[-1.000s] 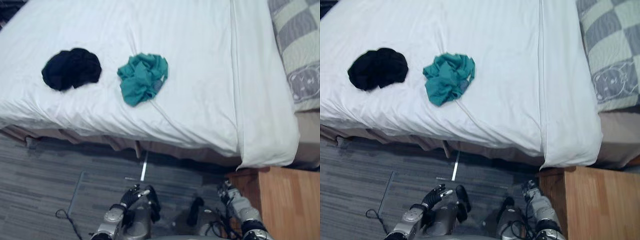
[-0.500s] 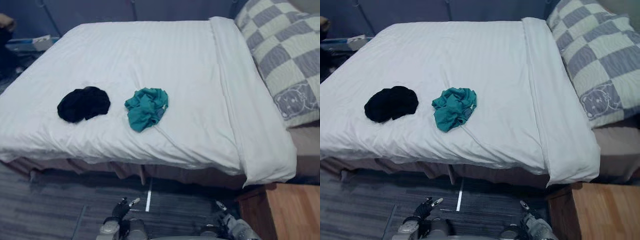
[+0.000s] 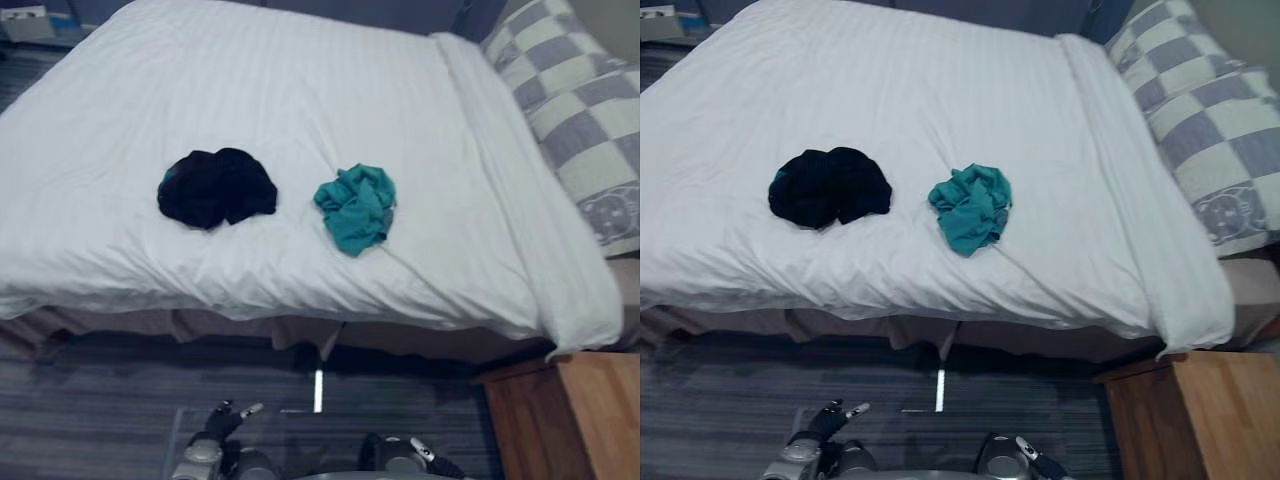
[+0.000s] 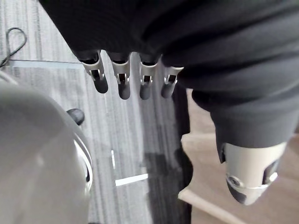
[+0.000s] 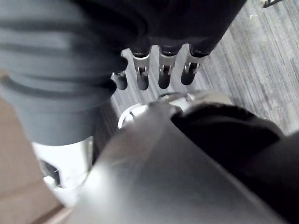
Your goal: Tidy the bed and pick cloth on bed and put in laundry
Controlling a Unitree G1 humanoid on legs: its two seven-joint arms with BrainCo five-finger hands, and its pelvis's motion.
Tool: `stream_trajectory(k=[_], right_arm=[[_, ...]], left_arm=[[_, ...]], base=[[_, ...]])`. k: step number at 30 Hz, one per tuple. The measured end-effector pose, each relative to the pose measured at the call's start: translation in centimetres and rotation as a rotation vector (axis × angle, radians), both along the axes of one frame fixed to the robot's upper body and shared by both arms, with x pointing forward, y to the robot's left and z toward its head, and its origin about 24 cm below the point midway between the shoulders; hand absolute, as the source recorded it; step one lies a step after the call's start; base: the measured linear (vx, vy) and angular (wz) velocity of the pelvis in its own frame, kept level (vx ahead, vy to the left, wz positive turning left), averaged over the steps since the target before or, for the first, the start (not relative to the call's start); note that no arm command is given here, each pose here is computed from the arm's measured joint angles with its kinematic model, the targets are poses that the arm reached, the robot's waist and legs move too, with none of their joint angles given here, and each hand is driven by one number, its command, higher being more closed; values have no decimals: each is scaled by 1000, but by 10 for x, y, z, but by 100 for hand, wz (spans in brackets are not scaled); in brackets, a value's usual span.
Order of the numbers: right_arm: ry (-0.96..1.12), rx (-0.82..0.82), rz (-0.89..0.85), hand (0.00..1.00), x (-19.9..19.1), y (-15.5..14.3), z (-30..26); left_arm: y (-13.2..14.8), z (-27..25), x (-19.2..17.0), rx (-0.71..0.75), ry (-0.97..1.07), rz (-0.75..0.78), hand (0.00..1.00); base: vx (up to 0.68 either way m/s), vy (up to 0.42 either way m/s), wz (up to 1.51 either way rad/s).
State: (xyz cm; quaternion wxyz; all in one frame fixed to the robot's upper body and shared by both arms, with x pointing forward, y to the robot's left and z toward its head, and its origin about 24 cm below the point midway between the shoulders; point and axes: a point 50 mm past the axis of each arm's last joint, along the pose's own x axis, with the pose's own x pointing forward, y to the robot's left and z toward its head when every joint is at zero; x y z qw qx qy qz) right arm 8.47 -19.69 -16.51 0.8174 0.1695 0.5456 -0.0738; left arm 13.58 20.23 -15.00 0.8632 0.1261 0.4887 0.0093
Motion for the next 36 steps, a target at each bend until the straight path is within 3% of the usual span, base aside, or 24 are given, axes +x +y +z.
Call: stream_trajectory(k=[5, 10, 19, 22, 25, 29, 34, 36], right_arm=[[-62, -20, 116, 0, 15, -2, 6], [-6, -90, 174, 0, 16, -18, 7], [46, -127, 88, 0, 9, -23, 4], [52, -157, 90, 0, 5, -30, 5], [43, -160, 99, 0, 9, -21, 3], [8, -126, 199, 0, 13, -10, 3], [-23, -136, 183, 0, 13, -15, 5], [-37, -137, 191, 0, 12, -13, 5]], left_arm=[[-11, -2, -1, 1, 16, -8, 0], [-8, 8, 12, -2, -136, 41, 0], [-11, 2, -1, -28, -96, -17, 0], [-31, -1, 0, -54, -74, -103, 0], [-33, -2, 1, -51, -58, -124, 0], [-10, 1, 0, 9, -52, -107, 0], [-37, 3, 14, -30, -72, -186, 0], [-34, -1, 4, -27, -45, -179, 0]], base=[[73, 22, 18], [-25, 2, -9], [56, 110, -35], [24, 474, -50], [19, 521, -74], [-6, 265, -60], [4, 87, 74], [33, 15, 16]])
